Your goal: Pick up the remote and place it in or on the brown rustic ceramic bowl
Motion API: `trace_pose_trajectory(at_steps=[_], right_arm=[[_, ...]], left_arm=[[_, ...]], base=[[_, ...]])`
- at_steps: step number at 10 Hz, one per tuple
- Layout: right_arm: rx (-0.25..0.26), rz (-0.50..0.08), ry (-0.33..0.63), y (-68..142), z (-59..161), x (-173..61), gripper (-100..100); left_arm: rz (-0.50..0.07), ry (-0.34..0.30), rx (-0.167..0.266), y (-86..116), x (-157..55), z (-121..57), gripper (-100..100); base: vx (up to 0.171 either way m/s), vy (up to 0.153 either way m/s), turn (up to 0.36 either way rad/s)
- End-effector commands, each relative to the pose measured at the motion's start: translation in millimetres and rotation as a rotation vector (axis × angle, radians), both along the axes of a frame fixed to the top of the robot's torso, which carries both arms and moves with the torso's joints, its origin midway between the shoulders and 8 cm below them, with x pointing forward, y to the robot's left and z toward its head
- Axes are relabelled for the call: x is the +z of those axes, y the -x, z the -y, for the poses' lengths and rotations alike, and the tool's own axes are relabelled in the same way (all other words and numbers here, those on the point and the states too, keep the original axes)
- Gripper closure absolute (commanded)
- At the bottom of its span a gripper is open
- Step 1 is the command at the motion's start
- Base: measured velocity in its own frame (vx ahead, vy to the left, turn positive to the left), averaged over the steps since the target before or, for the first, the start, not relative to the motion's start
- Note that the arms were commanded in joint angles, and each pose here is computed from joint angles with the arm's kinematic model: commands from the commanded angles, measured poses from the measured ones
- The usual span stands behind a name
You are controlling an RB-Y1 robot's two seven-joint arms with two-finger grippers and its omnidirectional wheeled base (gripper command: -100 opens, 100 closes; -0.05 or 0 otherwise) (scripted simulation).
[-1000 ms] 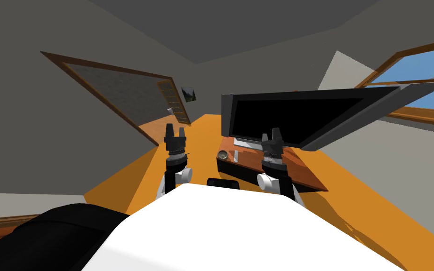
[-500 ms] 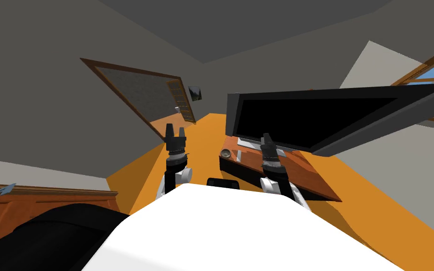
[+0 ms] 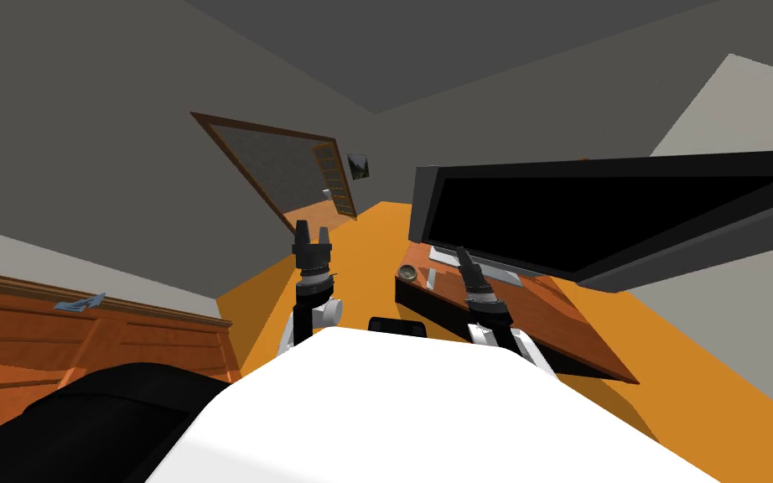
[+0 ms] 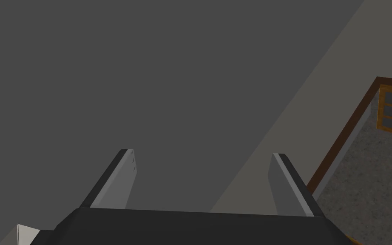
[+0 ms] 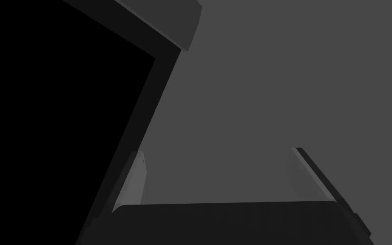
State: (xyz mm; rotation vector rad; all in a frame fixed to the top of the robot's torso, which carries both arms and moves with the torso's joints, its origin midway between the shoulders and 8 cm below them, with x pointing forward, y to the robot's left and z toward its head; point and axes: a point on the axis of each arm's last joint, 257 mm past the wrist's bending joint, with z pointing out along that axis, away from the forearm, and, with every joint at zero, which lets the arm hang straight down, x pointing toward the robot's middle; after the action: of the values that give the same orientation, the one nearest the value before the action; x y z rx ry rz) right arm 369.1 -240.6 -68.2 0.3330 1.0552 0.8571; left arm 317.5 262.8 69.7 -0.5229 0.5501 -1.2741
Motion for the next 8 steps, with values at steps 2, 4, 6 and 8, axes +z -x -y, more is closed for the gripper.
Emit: trace_pose_trajectory(at_steps=[2,4,6,8], right_arm=[[-0.015,-0.029,0.138,-1,-2,-24,-100],[-0.021,-0.051,0.238,-1,-4,-42,-100],[-0.024,-0.074,0.338,1,-5,-60,-100],[-0.024,-0.097,0.443,3,-5,-81,-100]], left_arm=[[0.0,0.0,0.0,0,0,0.0,0],[0.0,0.0,0.0,0,0,0.0,0],[0.0,0.0,0.0,0,0,0.0,0],[0.0,0.0,0.0,0,0,0.0,0]], base=[[-0.018,0.006,0.185],[-0.02,0.006,0.15],[-0.017,0.008,0.182],[-0.012,0.003,0.177]])
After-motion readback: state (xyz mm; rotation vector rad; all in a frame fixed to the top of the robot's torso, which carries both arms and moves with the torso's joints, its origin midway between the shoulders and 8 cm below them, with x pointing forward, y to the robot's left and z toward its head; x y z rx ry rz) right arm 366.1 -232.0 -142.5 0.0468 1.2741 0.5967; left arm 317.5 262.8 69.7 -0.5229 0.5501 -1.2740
